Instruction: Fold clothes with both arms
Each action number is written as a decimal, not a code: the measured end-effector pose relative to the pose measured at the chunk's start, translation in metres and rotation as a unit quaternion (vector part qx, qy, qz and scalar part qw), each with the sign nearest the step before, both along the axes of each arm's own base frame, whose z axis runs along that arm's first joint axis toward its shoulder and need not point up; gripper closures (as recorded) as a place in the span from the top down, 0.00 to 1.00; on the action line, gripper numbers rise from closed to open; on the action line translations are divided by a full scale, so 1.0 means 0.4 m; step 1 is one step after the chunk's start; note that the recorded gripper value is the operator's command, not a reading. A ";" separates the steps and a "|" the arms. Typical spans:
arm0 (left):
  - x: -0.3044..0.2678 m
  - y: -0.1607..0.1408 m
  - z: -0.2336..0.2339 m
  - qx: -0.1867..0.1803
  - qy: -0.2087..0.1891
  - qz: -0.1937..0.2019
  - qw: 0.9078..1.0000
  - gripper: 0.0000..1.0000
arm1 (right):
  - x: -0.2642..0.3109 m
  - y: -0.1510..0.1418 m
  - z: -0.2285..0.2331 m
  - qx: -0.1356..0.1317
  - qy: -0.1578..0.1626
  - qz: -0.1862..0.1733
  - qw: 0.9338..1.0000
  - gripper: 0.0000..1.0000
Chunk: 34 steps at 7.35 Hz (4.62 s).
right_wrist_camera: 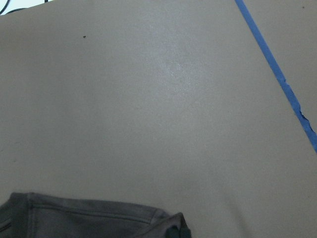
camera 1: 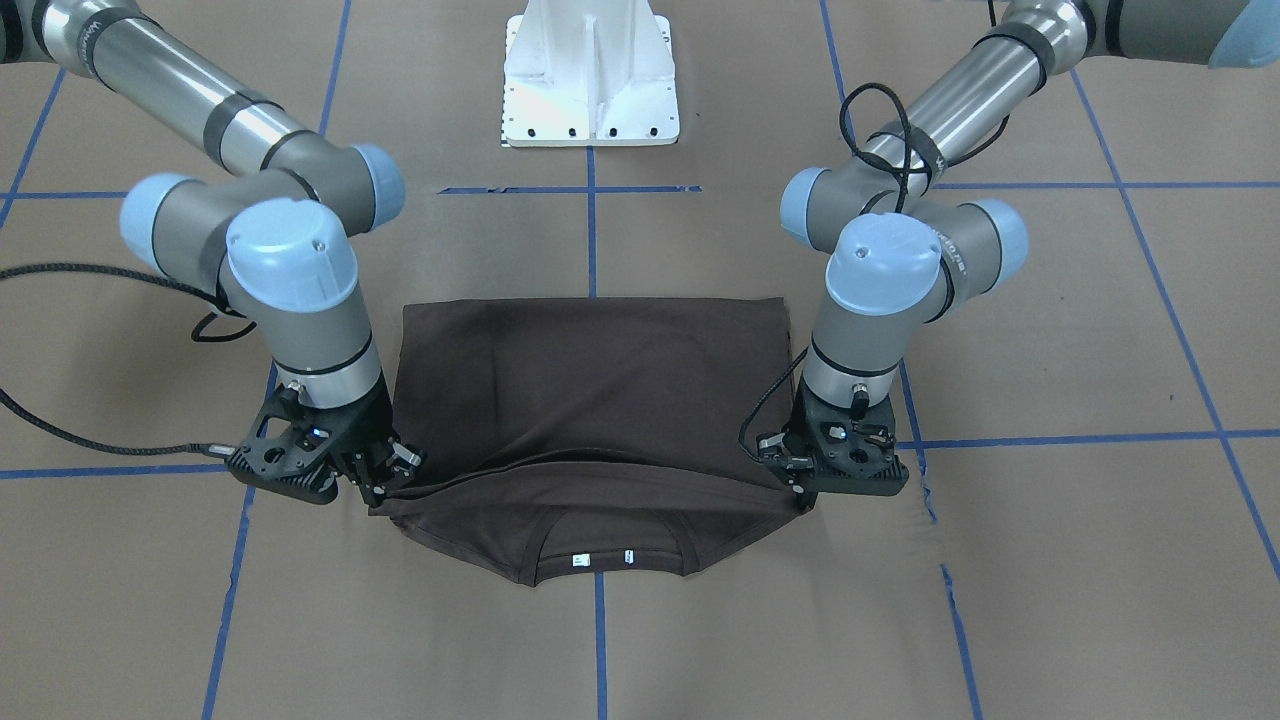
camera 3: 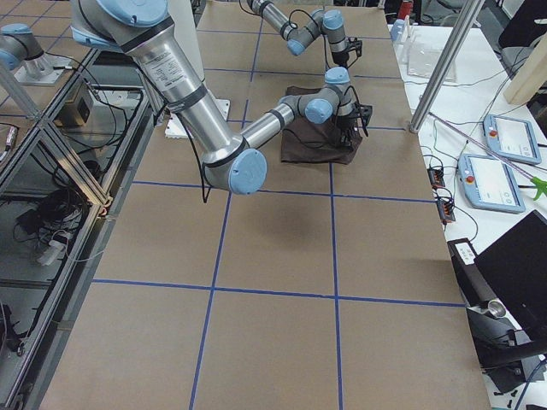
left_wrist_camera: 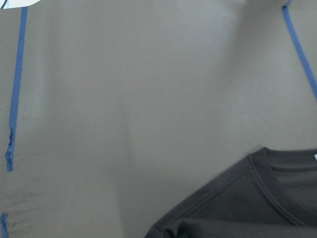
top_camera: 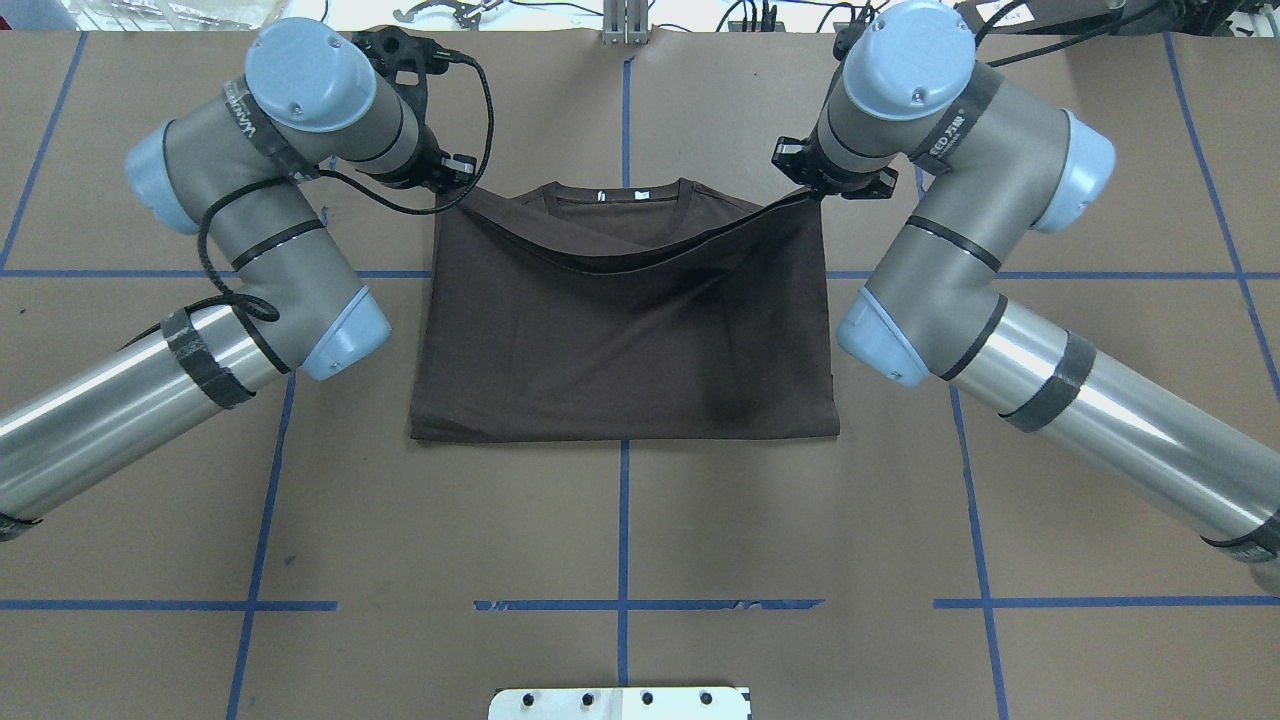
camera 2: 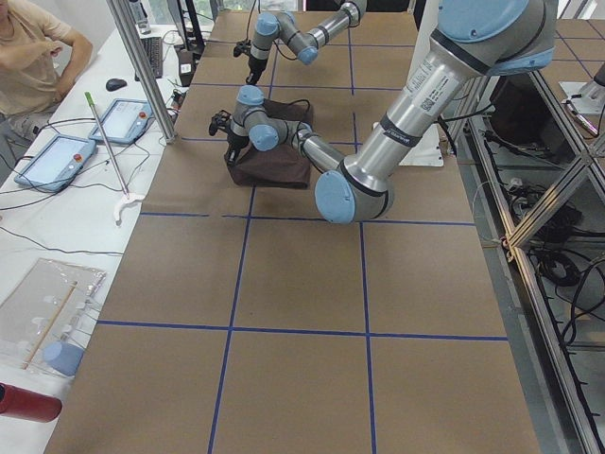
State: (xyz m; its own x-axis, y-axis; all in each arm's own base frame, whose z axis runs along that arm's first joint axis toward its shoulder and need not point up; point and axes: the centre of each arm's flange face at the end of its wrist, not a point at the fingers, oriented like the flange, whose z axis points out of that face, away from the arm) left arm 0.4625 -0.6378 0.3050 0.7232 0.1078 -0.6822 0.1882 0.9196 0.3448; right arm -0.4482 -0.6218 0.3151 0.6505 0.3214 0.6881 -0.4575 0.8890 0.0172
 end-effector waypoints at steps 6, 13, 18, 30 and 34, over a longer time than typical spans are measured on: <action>-0.068 0.085 0.059 0.049 -0.006 0.030 0.998 1.00 | 0.003 -0.023 0.062 0.030 0.021 -0.035 0.999 1.00; -0.011 0.607 0.207 -0.050 0.101 0.031 0.993 0.48 | 0.050 0.019 0.042 0.053 0.010 -0.043 0.998 1.00; 0.019 0.641 0.191 -0.060 0.115 0.030 0.991 0.00 | 0.051 0.019 0.040 0.054 0.010 -0.043 0.998 1.00; -0.193 -0.251 0.340 0.075 -0.073 -0.082 0.991 1.00 | 0.047 0.054 -0.050 0.069 -0.017 -0.037 0.997 0.98; -0.250 -0.168 0.309 0.105 -0.028 -0.017 0.994 1.00 | -0.137 0.026 -0.198 0.041 -0.070 -0.004 0.997 0.70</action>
State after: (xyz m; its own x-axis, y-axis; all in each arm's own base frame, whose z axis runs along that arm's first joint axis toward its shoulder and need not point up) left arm 0.3627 -0.7049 0.4285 0.7653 0.2179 -0.6057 0.1928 0.8201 0.5388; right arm -0.5029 -0.6115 0.2360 0.5488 0.2564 0.7957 -0.4540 0.8906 0.0262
